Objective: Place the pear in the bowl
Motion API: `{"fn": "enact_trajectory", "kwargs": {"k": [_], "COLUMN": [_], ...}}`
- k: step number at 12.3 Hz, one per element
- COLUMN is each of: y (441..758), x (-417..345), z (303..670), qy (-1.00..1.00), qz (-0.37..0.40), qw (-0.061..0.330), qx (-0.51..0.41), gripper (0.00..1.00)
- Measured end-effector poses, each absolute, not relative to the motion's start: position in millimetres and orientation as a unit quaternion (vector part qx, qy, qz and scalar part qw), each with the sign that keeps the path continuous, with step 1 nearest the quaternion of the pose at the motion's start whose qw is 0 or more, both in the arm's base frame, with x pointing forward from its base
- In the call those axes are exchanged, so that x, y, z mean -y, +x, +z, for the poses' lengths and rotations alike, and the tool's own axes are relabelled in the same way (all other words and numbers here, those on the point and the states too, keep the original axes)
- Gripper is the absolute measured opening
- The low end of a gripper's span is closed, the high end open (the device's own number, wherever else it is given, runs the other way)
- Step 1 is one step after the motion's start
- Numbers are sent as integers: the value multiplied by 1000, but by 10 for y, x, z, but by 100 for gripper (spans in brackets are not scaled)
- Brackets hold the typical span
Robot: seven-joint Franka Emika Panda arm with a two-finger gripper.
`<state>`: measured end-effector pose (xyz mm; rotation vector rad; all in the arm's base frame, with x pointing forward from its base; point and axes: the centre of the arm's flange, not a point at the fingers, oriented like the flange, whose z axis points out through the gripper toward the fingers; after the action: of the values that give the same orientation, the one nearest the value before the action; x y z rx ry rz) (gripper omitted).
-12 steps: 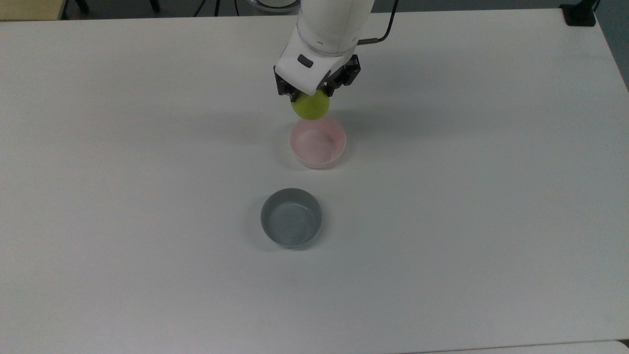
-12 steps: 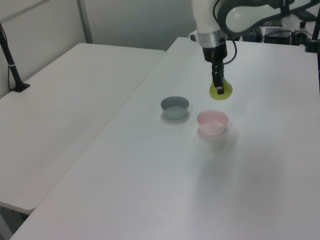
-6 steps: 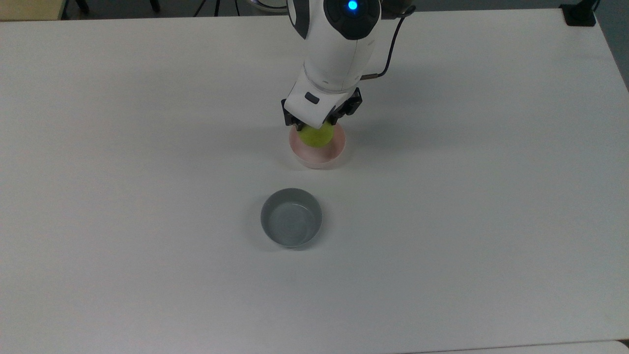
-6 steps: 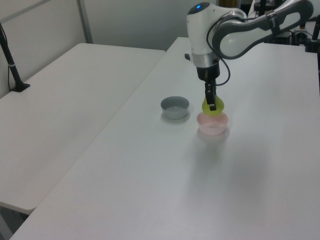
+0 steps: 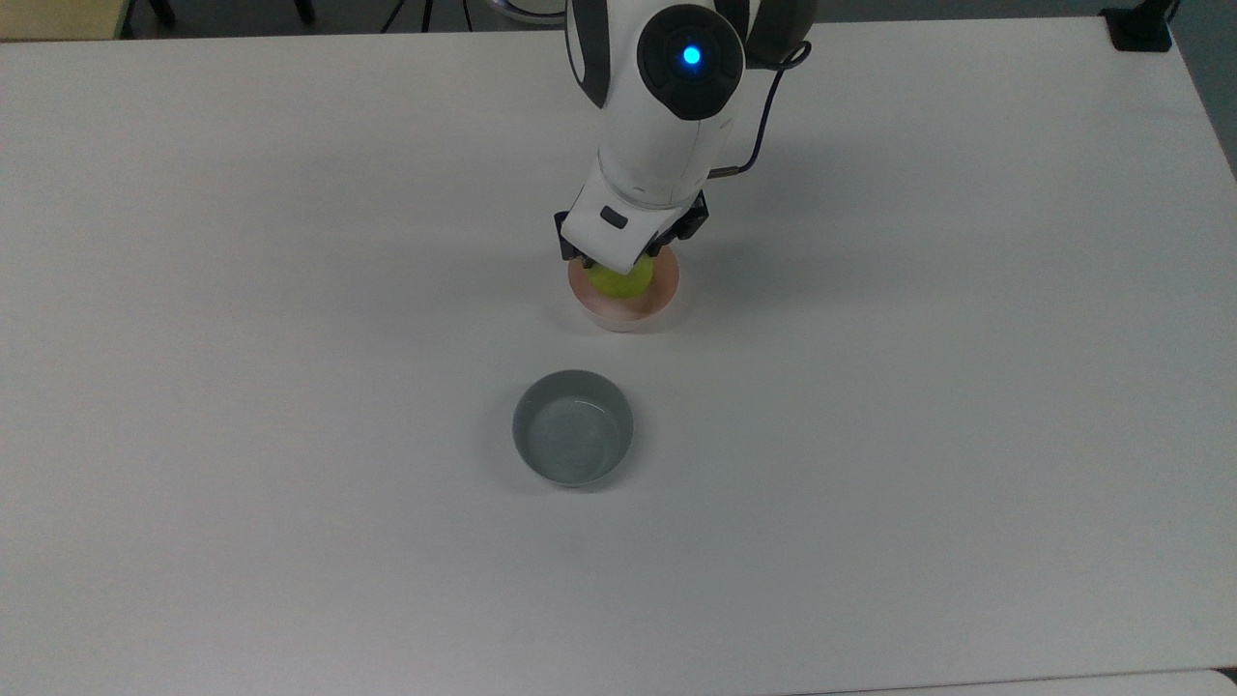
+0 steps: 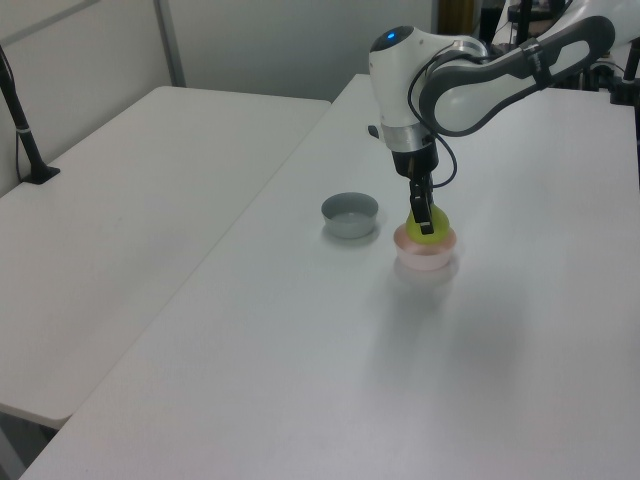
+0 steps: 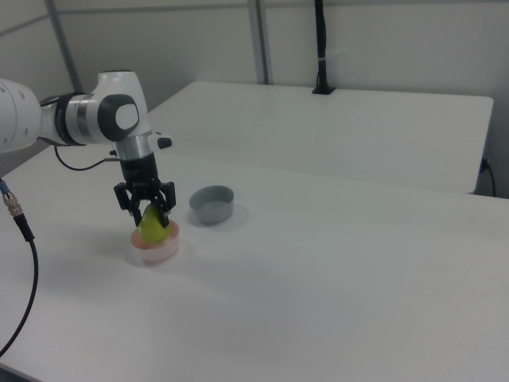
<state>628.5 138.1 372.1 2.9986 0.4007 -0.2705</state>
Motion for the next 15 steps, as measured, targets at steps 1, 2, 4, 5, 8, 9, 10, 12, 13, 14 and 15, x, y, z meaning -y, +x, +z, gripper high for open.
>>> {"fn": "enact_trajectory", "kwargs": {"k": [1, 2, 4, 5, 8, 9, 10, 12, 13, 14, 15], "y": [6287, 6285, 6282, 6282, 6279, 6278, 6278, 6283, 6289, 6296, 6275], "x": [-1383, -1383, -1383, -1383, -1398, -1404, -1405, -1406, -1395, -1358, -1276], "z": [3694, 3675, 3667, 3667, 3667, 3667, 3667, 3699, 3778, 3926, 4139], "qy": [986, 986, 986, 986, 986, 986, 986, 986, 987, 988, 990], "qz": [-85, -83, -84, -84, -84, -83, -83, -81, -74, -63, -56], "qw": [51, 51, 51, 51, 51, 51, 51, 51, 51, 50, 50], "qx": [-132, -133, -133, -133, -134, -134, -134, -134, -133, -130, -123], "gripper": [70, 70, 85, 88, 100, 100, 100, 100, 100, 100, 100]}}
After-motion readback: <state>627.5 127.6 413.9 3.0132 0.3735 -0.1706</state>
